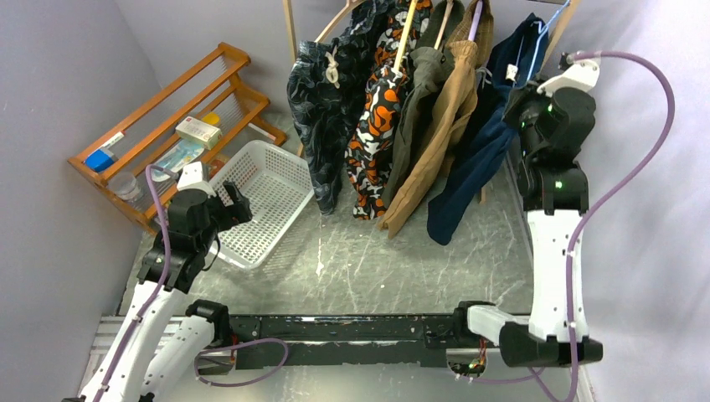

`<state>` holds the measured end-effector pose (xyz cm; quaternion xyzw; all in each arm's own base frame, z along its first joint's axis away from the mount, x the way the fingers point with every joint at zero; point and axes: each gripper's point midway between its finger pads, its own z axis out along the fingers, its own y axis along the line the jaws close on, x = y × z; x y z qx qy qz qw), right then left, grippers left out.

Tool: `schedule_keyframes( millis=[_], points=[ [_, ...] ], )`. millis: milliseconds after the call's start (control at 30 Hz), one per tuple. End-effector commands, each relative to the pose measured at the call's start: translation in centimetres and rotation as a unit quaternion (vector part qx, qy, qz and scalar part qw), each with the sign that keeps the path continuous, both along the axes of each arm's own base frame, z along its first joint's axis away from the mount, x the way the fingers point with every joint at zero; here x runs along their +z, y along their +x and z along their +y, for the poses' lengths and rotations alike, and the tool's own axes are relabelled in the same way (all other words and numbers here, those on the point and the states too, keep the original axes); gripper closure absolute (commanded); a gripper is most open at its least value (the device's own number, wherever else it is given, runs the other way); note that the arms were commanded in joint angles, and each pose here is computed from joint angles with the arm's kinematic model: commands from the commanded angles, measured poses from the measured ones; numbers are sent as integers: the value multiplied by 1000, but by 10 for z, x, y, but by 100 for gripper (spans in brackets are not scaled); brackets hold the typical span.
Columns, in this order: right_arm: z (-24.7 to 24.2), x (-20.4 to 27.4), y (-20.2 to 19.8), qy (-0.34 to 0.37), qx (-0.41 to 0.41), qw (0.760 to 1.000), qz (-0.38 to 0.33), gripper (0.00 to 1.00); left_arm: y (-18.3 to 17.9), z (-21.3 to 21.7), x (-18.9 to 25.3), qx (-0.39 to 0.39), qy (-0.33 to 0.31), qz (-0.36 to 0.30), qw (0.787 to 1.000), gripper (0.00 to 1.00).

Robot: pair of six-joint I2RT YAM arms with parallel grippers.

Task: Remove the shorts from the hanger
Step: Pick up the hanger from the clothes rod.

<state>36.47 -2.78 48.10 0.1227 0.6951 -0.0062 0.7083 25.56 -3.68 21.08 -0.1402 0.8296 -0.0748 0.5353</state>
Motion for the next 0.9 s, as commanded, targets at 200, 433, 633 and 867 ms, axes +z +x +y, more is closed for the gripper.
schedule_keyframes(
  millis=[200,433,633,867],
  points=[
    [30,-54,-69,72,63,995,26,100,0,0,15,3,-5,-18,1000,1],
    [48,-118,-130,143,86,981,101,100,-2,-1,18,-1,-11,-26,1000,1],
    [106,-164,-183,176,239,933,205,100,0,-7,13,-14,-16,-15,1000,1],
    [156,-137,-239,162,421,868,209,100,2,-47,27,-97,-91,-42,990,1]
  ],
)
